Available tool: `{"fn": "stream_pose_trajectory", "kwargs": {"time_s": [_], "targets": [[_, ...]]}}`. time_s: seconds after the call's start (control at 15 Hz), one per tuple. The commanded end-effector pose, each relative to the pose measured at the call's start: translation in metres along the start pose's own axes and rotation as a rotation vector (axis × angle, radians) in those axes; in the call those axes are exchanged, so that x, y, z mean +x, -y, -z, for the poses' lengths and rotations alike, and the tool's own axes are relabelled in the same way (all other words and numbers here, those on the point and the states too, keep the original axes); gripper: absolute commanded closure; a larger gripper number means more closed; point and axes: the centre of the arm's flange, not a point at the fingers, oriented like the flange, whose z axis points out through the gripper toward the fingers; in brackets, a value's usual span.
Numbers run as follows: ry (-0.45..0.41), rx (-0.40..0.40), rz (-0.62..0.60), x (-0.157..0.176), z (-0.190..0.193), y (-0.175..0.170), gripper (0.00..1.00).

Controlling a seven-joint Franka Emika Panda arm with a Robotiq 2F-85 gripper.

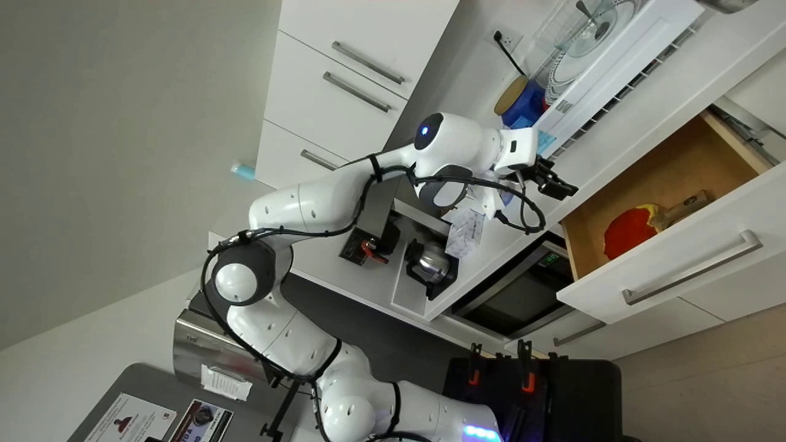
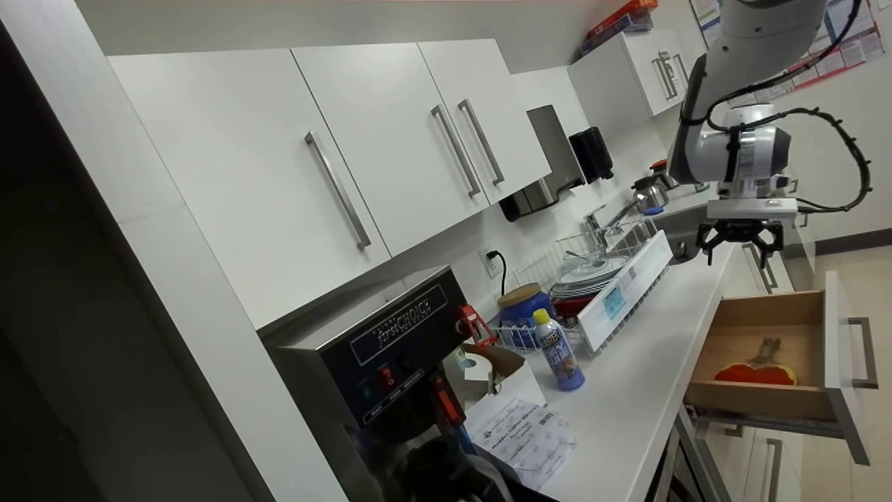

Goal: Put the paddle inside the open drawer then close the drawer

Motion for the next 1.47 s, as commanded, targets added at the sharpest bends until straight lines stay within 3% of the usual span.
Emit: {"fn": "stream_pose_trajectory", "kwargs": {"time_s": [0.0,0.27,0.4,0.47,0.8,0.87,1.0,1.4], "targets": [[0.064,0.057,0.049,-0.014,0.014,-0.049,0.00],[0.105,0.078,0.064,-0.025,-0.002,-0.096,0.00],[0.112,0.048,0.059,-0.034,-0.009,-0.115,0.00],[0.100,0.045,0.058,-0.021,-0.007,-0.102,0.00],[0.118,0.034,0.053,-0.029,-0.012,-0.114,0.00],[0.110,0.045,0.032,-0.028,-0.013,-0.117,0.25],[0.101,0.060,0.001,-0.027,-0.016,-0.130,0.34],[0.086,0.142,-0.111,-0.022,-0.034,-0.189,0.81]]}}
